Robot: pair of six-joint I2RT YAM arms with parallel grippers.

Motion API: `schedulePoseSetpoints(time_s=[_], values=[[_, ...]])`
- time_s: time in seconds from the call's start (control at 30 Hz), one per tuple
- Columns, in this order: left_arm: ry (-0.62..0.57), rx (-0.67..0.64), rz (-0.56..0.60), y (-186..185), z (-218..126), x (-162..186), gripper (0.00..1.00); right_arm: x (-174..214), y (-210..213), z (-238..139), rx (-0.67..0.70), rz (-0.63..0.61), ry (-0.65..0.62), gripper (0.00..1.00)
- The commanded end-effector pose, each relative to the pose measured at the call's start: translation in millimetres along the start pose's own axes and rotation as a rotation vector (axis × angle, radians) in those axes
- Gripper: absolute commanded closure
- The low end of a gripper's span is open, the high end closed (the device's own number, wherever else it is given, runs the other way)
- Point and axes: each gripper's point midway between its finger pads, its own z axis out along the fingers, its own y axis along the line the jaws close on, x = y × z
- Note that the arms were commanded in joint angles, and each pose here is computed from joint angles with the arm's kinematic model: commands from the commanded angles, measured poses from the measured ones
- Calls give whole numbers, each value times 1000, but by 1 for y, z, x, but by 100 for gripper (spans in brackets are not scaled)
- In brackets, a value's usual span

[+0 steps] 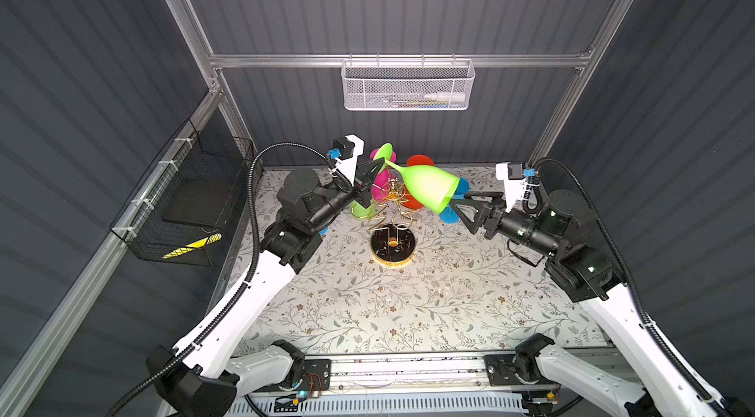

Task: Take the wine glass off the wine glass rack
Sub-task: 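Carry the lime-green glass with both grippers away from the rack, then open the left gripper off the glass base while the right pulls it away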

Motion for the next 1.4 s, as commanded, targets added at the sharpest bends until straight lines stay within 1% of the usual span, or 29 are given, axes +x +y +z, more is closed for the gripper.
schedulePoseSetpoints(time_s=[0.0,0.23,0.37,0.5,0.57,0.63,0.8,0.87,0.97,1.0,1.03,1.1,1.17,1.2,1.37], values=[[-21,11,-19,-4,-8,-7,100,-16,2,-5,-5,-11,-51,22],[-23,37,-36,-8,-6,-5,100,-25,14,2,-83,-13,-55,27],[-28,46,-42,-10,-6,-6,100,-25,15,12,-111,3,-39,36],[-28,60,-48,-12,-6,-7,100,-22,14,21,-133,18,-20,50],[-27,61,-49,-12,-6,-6,100,-21,15,23,-152,25,-15,60],[-19,58,-51,-11,-4,-3,100,-22,17,24,-166,26,-13,73],[-15,50,-52,-9,-2,-1,100,-21,18,24,-170,29,-8,93],[-16,46,-48,-8,-2,-1,100,-22,18,22,-164,33,-13,97],[-15,27,-47,-5,-2,-1,99,-25,17,19,-147,37,-29,100],[-14,13,-48,-3,-2,-1,96,-27,18,17,-147,36,-35,100],[-15,-4,-48,0,-3,-1,90,-28,19,15,-147,32,-41,100],[-18,-43,-47,6,-5,-2,68,-34,21,9,-133,19,-59,100],[-26,-65,-39,9,-8,-3,50,-39,18,2,-101,7,-80,100],[-32,-79,-36,11,-10,-4,45,-41,16,-2,-78,1,-89,100],[-52,-188,-22,27,-20,-8,28,-50,1,-26,50,-38,-131,100]])
